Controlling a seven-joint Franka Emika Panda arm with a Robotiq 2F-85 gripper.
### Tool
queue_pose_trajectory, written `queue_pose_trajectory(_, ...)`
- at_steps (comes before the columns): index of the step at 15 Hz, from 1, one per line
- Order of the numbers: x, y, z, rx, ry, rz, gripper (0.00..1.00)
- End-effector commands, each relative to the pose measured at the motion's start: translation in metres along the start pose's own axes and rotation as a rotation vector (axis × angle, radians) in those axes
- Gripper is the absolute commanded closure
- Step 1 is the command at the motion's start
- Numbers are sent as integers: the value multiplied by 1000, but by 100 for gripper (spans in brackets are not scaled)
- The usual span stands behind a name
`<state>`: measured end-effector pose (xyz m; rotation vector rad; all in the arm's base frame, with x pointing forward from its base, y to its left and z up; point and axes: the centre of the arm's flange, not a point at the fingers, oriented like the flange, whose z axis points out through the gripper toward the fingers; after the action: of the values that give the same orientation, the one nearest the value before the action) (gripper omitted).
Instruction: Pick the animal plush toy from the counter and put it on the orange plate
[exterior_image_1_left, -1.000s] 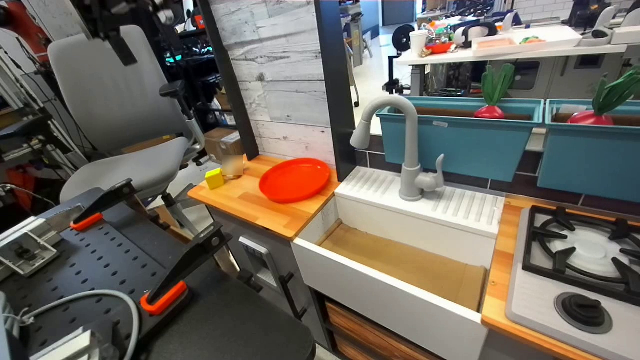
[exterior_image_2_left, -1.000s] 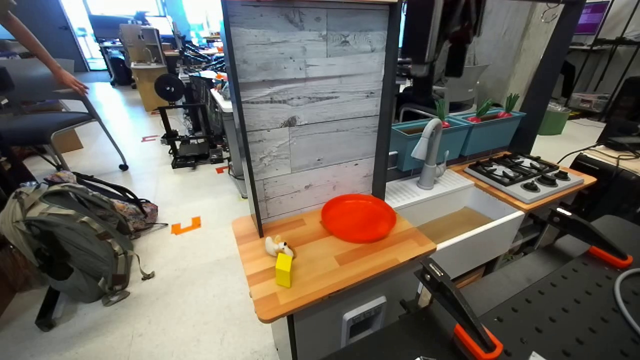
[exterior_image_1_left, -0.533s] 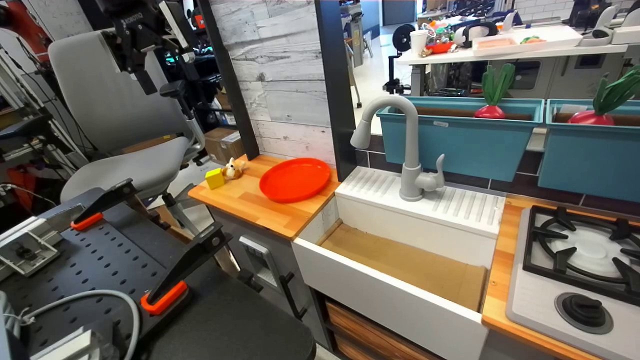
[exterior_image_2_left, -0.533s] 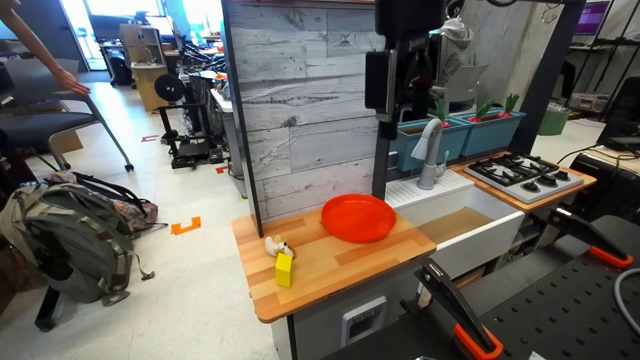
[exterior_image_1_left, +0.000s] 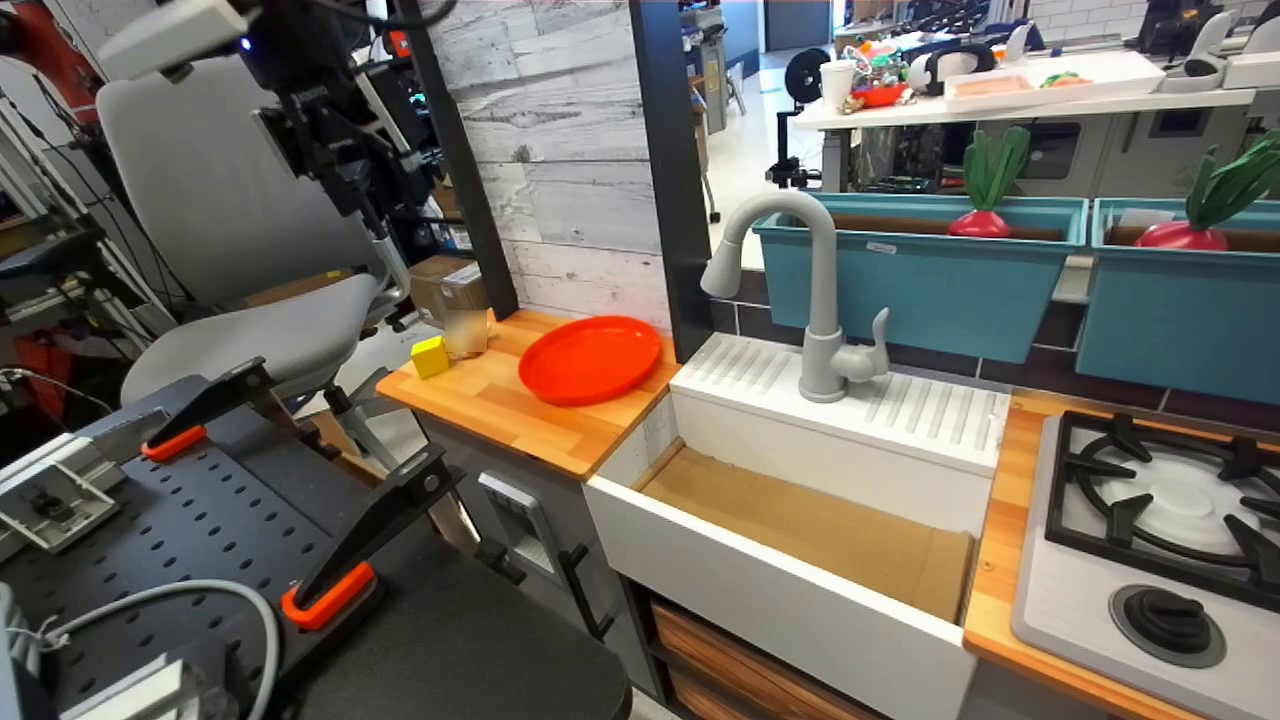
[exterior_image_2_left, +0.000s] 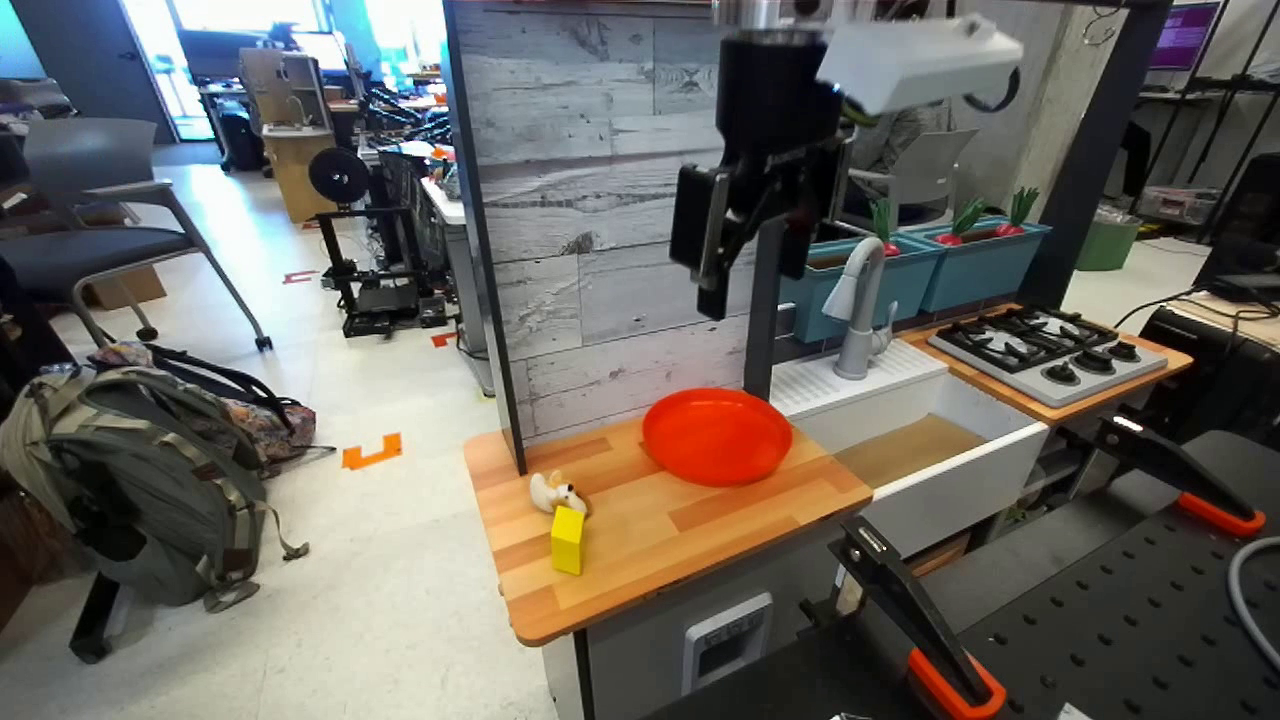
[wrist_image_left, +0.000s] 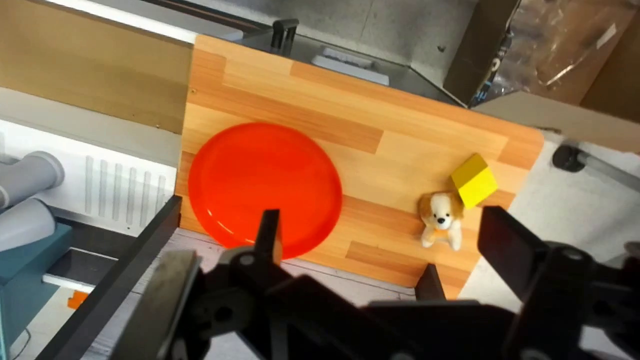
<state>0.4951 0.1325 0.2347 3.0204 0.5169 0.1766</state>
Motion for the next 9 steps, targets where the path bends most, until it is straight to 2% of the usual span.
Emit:
queue_pose_trajectory(1, 28, -11, 71, 42, 63, 65, 0)
queue_pose_trajectory(5, 50, -29, 131, 93, 44, 85, 0)
queue_pose_trajectory(9, 72, -58, 167, 128, 32, 87, 0)
